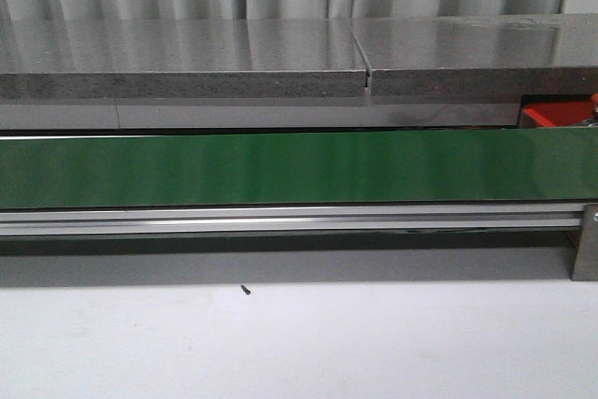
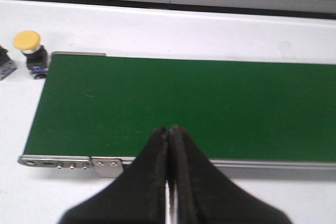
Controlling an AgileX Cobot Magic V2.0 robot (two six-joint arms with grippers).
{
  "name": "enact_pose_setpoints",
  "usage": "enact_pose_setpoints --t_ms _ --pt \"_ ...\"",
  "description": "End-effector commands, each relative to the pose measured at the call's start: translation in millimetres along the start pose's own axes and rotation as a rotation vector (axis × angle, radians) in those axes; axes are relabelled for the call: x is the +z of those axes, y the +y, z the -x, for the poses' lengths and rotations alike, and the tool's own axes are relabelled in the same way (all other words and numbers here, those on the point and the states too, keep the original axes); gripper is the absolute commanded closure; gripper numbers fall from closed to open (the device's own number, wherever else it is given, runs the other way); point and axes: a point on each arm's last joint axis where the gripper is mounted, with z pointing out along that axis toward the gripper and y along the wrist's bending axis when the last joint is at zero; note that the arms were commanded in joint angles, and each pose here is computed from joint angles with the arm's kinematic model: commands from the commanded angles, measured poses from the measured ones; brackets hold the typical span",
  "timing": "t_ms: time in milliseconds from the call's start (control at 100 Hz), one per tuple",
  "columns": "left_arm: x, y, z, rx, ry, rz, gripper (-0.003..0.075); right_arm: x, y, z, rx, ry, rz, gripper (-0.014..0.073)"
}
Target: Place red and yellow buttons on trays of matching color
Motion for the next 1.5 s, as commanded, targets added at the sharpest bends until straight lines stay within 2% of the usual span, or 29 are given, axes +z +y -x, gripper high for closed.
enact_pose_setpoints --t_ms 0,140,210,330,410,440,480,510,570,700,980,1080,1300,1490 --pt "7 11 32 -0.056 -0.095 0.050 0.0739 -3 -2 14 -0.005 -0.096 -0.023 0.0710" --pt "30 36 52 -0.112 -0.056 0.133 0.0734 -3 -2 14 -0.005 -0.096 -0.023 0.0710" --pt "42 48 61 -0.136 -0.038 0.160 0.0687 -3 -2 14 -0.005 -0.097 -0.024 0.0710" --pt "61 61 72 -0.157 -0.014 0.183 0.0468 -3 -2 14 -0.005 -0.097 -0.024 0.0710" --pt "74 68 78 -0.165 0.000 0.189 0.0220 -3 -2 14 -0.004 -0.098 -0.024 0.0710" --pt "77 69 82 -0.164 -0.001 0.189 0.0153 -3 -2 14 -0.004 -0.100 -0.025 0.0710" --pt "84 72 85 -0.166 0.006 0.189 0.0078 -2 -2 13 -0.003 -0.101 -0.027 0.0710" --pt "87 73 89 -0.171 0.007 0.187 0.0050 -1 -3 12 -0.003 -0.101 -0.029 0.0710" --pt "95 76 95 -0.219 0.013 0.186 0.0048 0 -3 10 -0.002 -0.100 -0.031 0.0710" --pt "118 88 107 -0.291 0.092 0.180 0.0094 0 -3 11 -0.001 -0.104 -0.032 0.0710" --pt "171 132 122 -0.488 0.256 0.209 0.0113 0 -3 11 -0.001 -0.104 -0.032 0.0710" --pt "192 141 123 -0.510 0.299 0.208 0.0113 0 -3 11 -0.001 -0.104 -0.032 0.0710" --pt "233 164 119 -0.649 0.402 0.229 0.0113 0 -3 11 -0.001 -0.104 -0.032 0.0710" --pt "257 176 115 -0.689 0.435 0.271 0.0113 0 -3 11 -0.001 -0.104 -0.032 0.0710"
